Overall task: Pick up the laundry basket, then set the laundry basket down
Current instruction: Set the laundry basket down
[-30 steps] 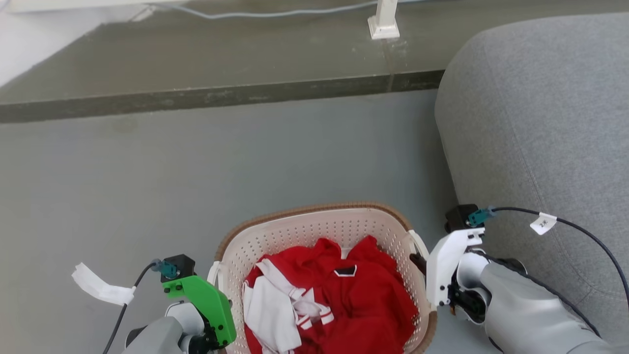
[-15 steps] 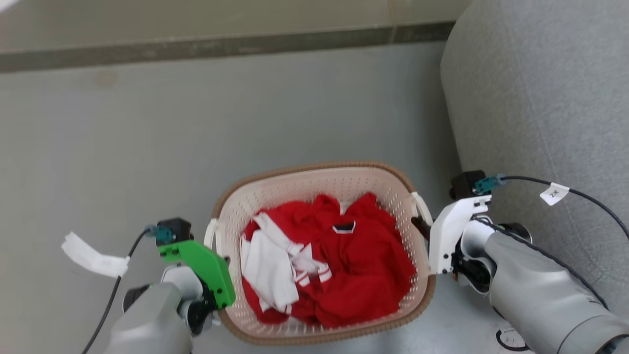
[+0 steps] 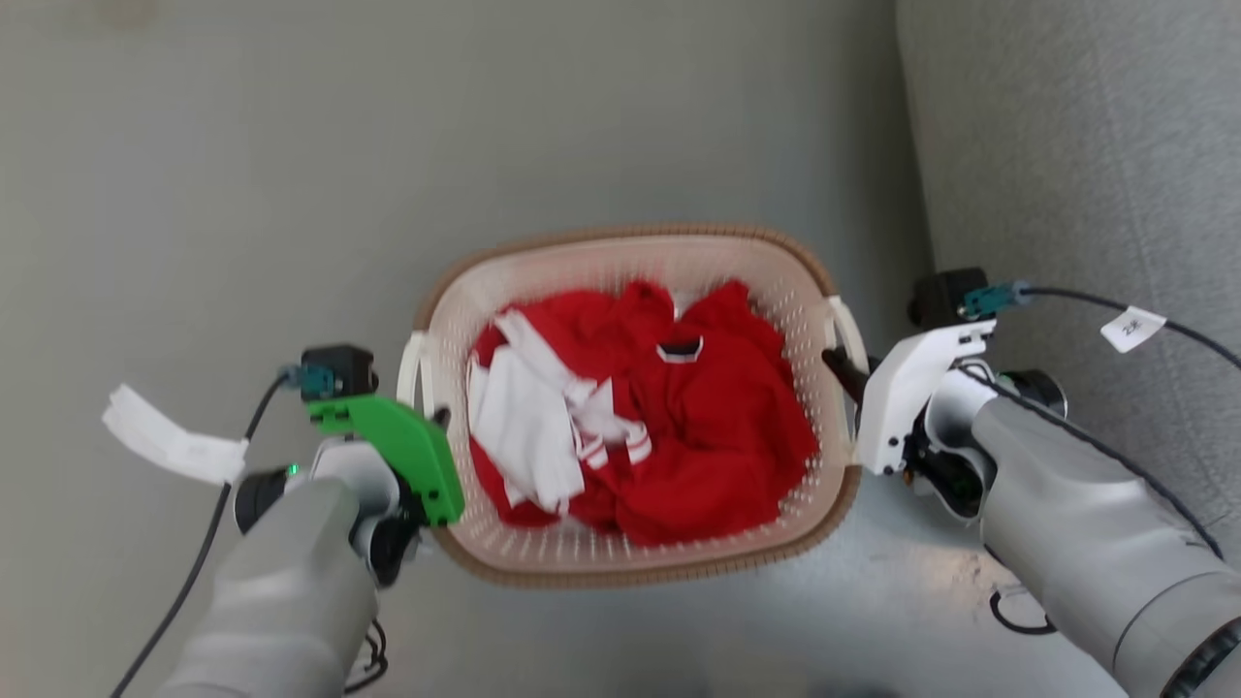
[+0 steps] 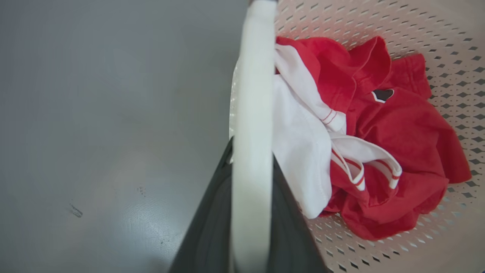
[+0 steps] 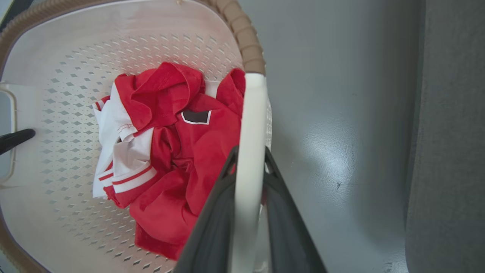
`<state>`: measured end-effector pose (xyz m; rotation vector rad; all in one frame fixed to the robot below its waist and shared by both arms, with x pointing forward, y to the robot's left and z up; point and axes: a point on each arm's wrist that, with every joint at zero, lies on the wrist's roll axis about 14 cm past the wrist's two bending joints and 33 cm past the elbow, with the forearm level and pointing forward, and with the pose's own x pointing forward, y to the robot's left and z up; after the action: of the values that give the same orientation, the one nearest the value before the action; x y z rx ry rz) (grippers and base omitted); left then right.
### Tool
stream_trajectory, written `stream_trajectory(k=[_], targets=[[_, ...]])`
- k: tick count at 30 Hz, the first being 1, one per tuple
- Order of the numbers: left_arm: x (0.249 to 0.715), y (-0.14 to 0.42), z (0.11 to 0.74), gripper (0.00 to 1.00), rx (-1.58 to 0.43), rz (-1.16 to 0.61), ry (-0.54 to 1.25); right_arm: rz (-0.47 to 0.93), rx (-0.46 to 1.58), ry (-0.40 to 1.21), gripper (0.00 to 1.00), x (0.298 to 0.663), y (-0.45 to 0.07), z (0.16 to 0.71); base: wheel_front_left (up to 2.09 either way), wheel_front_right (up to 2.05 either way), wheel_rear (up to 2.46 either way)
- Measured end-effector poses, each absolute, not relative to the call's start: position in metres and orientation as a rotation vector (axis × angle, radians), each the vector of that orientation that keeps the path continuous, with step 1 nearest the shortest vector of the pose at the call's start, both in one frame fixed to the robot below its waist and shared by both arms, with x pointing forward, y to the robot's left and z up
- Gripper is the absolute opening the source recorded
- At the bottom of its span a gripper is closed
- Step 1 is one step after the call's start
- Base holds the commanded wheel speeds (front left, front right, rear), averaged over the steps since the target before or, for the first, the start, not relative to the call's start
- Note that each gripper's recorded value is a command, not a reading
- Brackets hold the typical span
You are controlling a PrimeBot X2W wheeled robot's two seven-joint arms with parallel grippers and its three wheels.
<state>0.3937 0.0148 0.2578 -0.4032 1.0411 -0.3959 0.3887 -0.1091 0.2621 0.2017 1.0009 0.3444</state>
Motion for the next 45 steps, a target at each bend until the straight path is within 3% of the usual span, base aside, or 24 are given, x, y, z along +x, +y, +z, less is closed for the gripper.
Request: stream_trajectory(k=[27, 45], targets=[[0.439, 0.007, 0.168, 0.00, -0.434, -0.347, 1.033, 0.325, 0.247, 1.035, 0.00, 0.423, -0.113, 0.170, 0.00, 0.00, 0.00], [0.426, 0.008, 0.133, 0.00, -0.423, -0.336, 1.079, 0.313, 0.264, 1.082, 0.00, 0.409, -0.114, 0.140, 0.00, 0.00, 0.00]])
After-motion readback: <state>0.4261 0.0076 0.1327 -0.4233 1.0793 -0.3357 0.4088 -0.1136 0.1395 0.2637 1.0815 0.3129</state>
